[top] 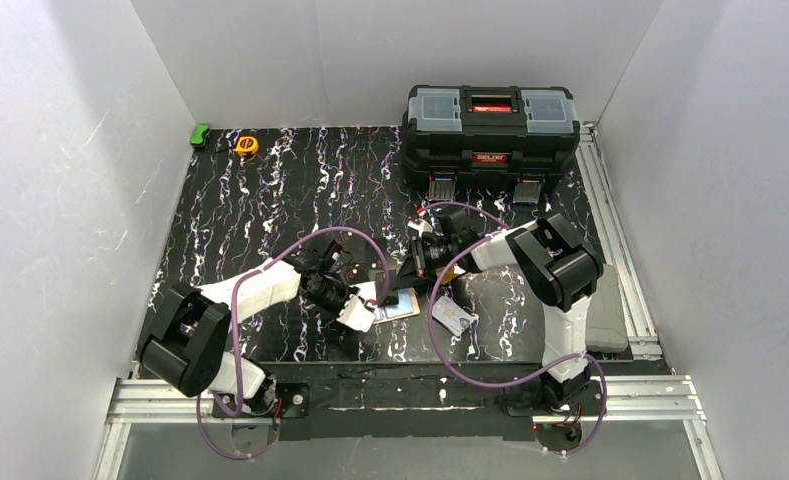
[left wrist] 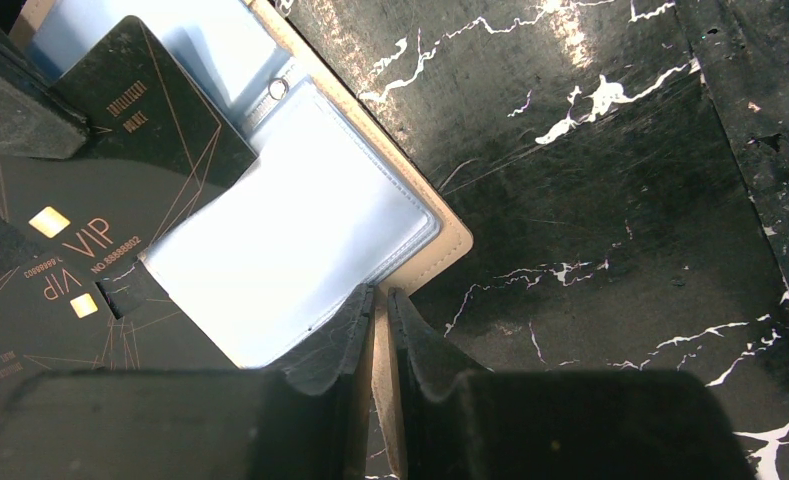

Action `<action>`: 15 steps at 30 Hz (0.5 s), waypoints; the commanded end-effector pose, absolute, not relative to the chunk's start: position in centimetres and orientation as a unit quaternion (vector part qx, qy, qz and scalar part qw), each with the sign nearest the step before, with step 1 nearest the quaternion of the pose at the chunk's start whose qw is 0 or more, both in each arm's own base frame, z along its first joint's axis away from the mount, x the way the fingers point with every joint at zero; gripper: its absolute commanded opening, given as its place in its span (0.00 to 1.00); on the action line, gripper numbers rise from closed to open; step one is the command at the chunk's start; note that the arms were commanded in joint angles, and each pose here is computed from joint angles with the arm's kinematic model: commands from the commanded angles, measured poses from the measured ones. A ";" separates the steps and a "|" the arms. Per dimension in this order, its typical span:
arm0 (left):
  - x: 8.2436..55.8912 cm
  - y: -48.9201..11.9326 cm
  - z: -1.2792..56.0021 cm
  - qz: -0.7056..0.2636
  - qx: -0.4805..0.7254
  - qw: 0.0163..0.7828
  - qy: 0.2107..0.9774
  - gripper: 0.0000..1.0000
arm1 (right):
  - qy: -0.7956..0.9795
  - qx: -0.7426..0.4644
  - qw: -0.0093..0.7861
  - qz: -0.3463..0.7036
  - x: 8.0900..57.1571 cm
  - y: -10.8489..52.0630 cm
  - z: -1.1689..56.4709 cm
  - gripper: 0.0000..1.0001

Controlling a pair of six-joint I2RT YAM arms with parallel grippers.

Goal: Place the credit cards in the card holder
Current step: Insert the credit card into the card holder.

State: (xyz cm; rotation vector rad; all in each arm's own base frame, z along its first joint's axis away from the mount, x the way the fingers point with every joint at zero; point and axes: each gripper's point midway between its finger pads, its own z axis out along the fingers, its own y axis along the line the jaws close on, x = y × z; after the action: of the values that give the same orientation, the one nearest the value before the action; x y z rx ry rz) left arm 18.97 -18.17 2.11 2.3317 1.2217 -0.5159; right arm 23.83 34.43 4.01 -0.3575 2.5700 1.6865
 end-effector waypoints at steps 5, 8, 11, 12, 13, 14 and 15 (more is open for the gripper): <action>17.8 -17.8 1.6 -0.203 0.846 0.205 0.448 0.09 | 0.830 -0.141 0.002 0.539 22.4 35.0 3.3 0.01; 17.8 -17.9 1.7 -0.203 0.845 0.205 0.450 0.09 | 0.830 -0.141 -0.003 0.539 22.1 34.8 3.1 0.01; 17.7 -17.9 1.6 -0.205 0.845 0.204 0.451 0.09 | 0.830 -0.141 -0.009 0.540 21.8 34.8 3.0 0.01; 17.6 -17.8 1.6 -0.205 0.845 0.202 0.451 0.09 | 0.829 -0.142 -0.009 0.540 21.7 34.7 3.1 0.01; 17.7 -17.8 1.6 -0.204 0.845 0.203 0.450 0.09 | 0.830 -0.141 -0.009 0.540 21.7 34.7 3.0 0.01; 17.7 -17.8 1.6 -0.204 0.845 0.203 0.451 0.09 | 0.830 -0.142 -0.008 0.539 21.6 34.7 3.0 0.01; 17.7 -17.9 1.7 -0.204 0.845 0.203 0.450 0.09 | 0.831 -0.141 -0.008 0.538 21.6 34.6 3.0 0.01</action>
State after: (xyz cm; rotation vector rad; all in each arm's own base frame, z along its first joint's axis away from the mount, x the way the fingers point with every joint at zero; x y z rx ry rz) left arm 18.95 -18.20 2.10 2.3347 1.2243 -0.5130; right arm 22.12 34.74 3.39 -0.4162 2.6100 1.7052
